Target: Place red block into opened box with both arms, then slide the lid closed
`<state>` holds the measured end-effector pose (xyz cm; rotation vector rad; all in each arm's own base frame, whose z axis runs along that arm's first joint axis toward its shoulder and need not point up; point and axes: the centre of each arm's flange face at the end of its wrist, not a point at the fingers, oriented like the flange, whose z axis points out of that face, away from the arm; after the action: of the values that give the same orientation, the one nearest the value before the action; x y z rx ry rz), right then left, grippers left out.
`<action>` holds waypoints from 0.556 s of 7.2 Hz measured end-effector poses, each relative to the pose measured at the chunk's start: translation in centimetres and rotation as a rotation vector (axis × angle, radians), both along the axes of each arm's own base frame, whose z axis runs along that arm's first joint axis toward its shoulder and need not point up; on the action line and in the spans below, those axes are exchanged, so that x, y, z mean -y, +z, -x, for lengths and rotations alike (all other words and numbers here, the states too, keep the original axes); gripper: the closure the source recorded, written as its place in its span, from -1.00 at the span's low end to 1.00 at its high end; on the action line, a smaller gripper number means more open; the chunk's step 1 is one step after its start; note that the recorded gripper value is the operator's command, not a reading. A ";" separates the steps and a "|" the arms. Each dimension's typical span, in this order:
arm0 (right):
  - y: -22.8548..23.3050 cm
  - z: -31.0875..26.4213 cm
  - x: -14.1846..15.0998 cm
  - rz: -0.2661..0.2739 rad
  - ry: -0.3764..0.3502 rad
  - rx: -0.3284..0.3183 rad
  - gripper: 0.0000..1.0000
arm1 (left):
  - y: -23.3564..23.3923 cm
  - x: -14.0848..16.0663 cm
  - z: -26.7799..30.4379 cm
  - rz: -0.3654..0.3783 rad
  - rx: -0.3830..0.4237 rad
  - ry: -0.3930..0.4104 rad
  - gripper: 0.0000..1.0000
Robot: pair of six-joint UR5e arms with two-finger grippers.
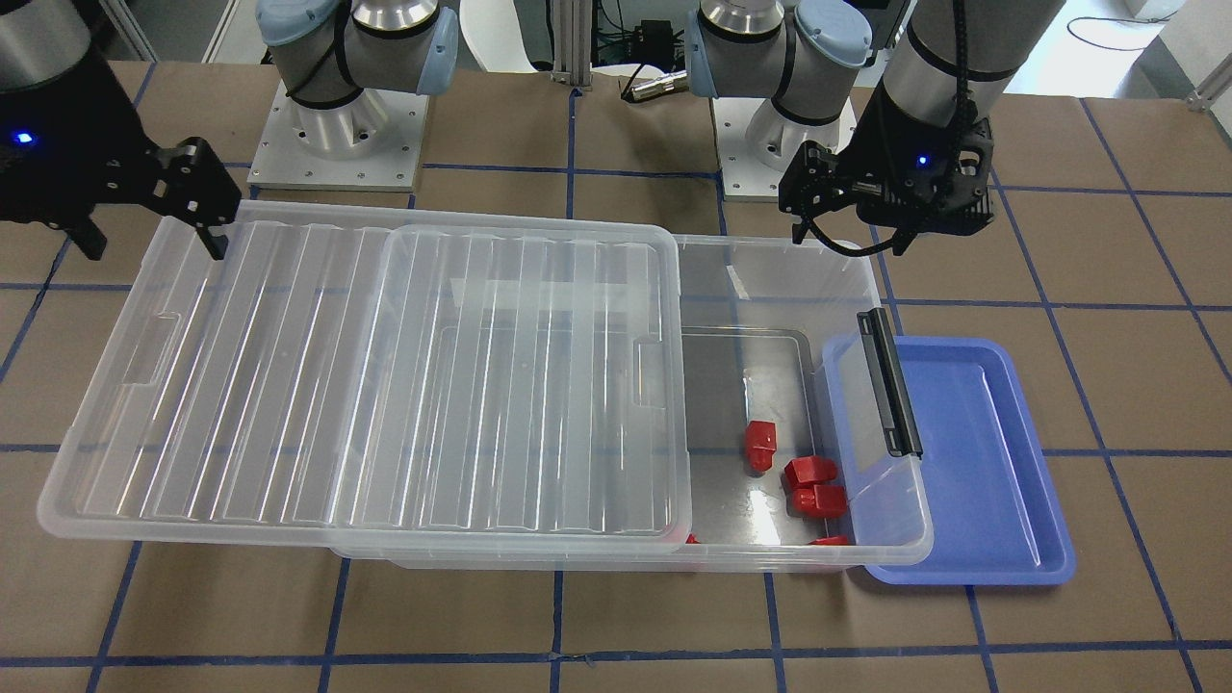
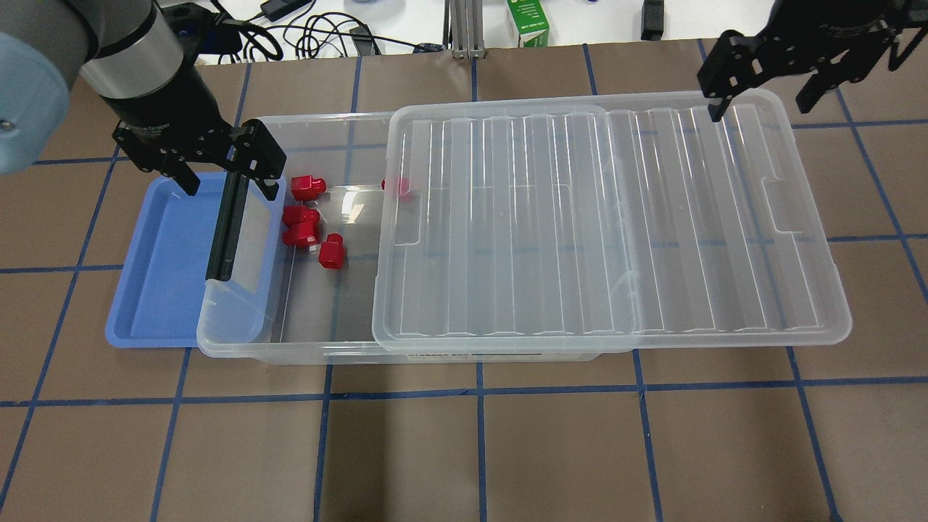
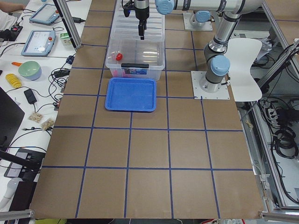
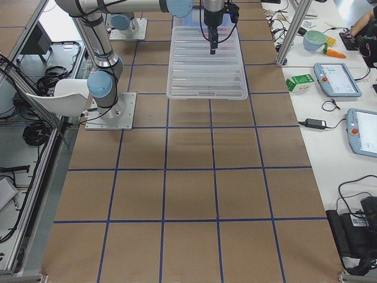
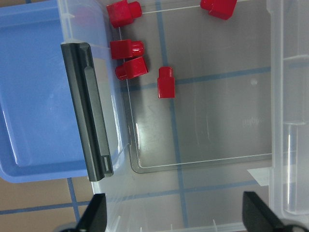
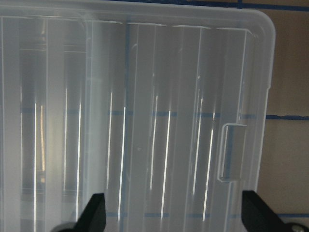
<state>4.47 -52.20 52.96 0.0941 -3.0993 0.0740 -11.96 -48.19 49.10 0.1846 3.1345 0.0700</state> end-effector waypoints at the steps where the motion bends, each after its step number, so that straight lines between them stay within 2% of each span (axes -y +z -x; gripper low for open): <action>1: 0.2 4.3 -0.1 -0.006 0.026 -0.001 -1.00 | 0.0 -0.8 0.2 -0.004 -0.018 0.002 -1.00; 4: -1.5 15.3 -1.1 -0.002 0.071 0.032 -1.00 | 0.0 -2.2 0.5 -0.008 -0.054 0.000 -1.00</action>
<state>-10.85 -51.07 51.46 0.2050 -3.1281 0.0754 -12.50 -46.00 49.12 0.1895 3.1886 0.0791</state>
